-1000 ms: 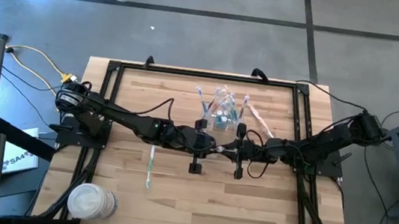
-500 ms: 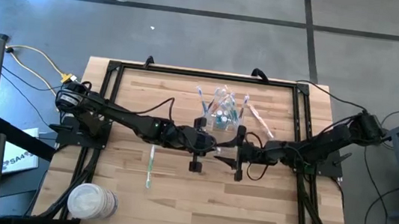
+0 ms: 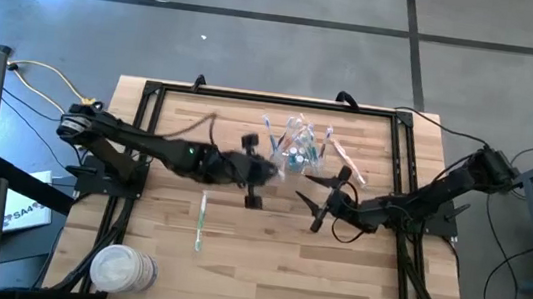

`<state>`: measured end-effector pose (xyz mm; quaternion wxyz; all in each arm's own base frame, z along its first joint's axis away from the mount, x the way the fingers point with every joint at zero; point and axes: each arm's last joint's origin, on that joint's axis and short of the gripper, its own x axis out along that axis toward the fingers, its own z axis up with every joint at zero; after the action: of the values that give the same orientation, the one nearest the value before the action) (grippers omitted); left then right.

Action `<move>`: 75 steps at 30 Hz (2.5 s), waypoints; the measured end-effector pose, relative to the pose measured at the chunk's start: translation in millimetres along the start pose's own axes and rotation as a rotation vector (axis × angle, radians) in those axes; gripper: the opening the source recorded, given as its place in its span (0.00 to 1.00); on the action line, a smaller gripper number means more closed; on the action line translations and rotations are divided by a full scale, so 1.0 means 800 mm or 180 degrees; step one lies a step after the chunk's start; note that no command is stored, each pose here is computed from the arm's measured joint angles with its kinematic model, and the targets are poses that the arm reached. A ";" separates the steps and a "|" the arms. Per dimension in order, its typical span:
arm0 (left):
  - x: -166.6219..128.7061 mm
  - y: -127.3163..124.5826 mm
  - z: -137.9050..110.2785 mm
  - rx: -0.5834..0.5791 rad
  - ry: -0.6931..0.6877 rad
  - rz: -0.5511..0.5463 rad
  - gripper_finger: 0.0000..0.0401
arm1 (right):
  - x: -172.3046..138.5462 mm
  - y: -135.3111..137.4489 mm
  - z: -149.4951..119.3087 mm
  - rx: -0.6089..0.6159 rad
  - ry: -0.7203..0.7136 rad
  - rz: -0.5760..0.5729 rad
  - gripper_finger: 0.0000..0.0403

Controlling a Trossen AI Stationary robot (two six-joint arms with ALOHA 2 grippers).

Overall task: Pick & Place toothbrushing station
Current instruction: Put the top green toothbrush into the transparent organizer

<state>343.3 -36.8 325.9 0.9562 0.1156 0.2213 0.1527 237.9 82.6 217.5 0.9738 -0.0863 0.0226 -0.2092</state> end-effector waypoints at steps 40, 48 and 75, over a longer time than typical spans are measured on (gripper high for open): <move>0.072 0.116 -0.120 -0.1137 -0.0272 -0.0080 0.02 | 0.008 -0.004 -0.004 0.0098 0.0047 0.0196 0.55; 0.093 0.116 -0.140 -0.1321 -0.0086 -0.0166 0.02 | 0.008 -0.004 -0.004 0.0102 0.0044 0.0196 0.55; 0.128 0.120 -0.176 -0.1919 0.0139 -0.0211 0.24 | 0.008 -0.003 -0.007 0.0093 0.0087 0.0273 0.55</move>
<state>343.2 109.0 191.0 0.9469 -0.1840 0.1901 0.1826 242.0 76.9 212.8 0.9826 -0.0682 0.0366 -0.1687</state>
